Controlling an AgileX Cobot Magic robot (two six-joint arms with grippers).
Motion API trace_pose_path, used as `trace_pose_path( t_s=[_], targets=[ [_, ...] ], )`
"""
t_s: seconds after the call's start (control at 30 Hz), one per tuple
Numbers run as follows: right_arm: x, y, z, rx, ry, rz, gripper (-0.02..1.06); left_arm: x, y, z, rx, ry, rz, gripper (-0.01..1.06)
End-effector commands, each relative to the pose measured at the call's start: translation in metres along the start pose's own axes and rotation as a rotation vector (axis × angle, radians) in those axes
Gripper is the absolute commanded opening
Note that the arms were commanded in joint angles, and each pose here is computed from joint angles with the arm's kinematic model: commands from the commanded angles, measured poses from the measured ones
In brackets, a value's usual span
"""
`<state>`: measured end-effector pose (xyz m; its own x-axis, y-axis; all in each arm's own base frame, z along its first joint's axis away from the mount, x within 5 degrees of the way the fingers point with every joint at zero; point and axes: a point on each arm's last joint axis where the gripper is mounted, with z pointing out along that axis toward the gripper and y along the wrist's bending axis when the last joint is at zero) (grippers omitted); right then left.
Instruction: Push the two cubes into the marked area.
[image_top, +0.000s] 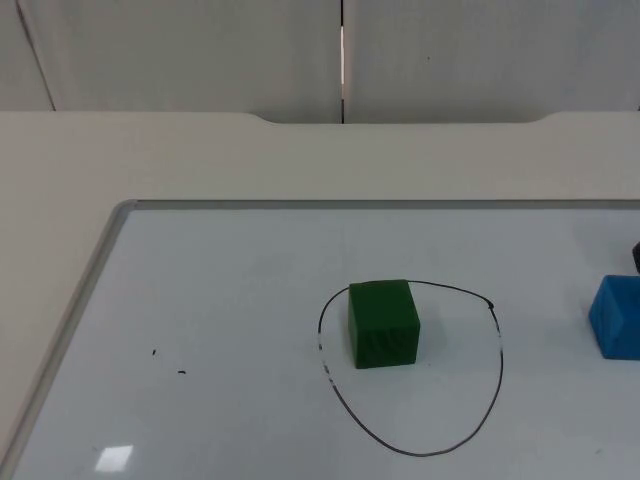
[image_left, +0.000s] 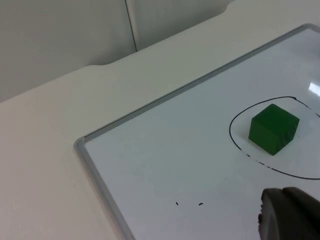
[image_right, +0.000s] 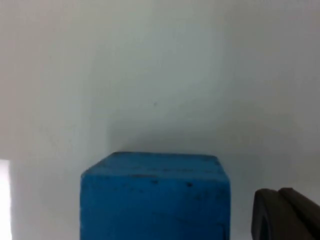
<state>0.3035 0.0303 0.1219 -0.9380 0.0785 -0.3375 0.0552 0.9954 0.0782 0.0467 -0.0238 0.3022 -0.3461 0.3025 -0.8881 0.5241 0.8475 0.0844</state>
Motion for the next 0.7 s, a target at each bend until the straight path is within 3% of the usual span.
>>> trace_pose_path(
  t_s=[0.0,0.2,0.43,0.67],
  targets=[
    [0.0,0.001,-0.001,-0.004,-0.003,0.013,0.0,0.001,0.0,0.0,-0.004,-0.002,-0.008,0.0],
    [0.001,0.005,-0.001,-0.009,-0.004,0.002,0.0,0.001,0.0,0.0,-0.004,0.006,-0.008,0.0],
    [0.001,0.024,-0.001,-0.039,-0.04,-0.034,0.0,0.002,0.0,0.0,-0.004,0.008,-0.008,0.0],
    [0.003,0.025,-0.001,-0.037,-0.016,-0.027,0.0,0.002,0.0,0.0,-0.001,0.014,-0.011,0.0]
  ],
)
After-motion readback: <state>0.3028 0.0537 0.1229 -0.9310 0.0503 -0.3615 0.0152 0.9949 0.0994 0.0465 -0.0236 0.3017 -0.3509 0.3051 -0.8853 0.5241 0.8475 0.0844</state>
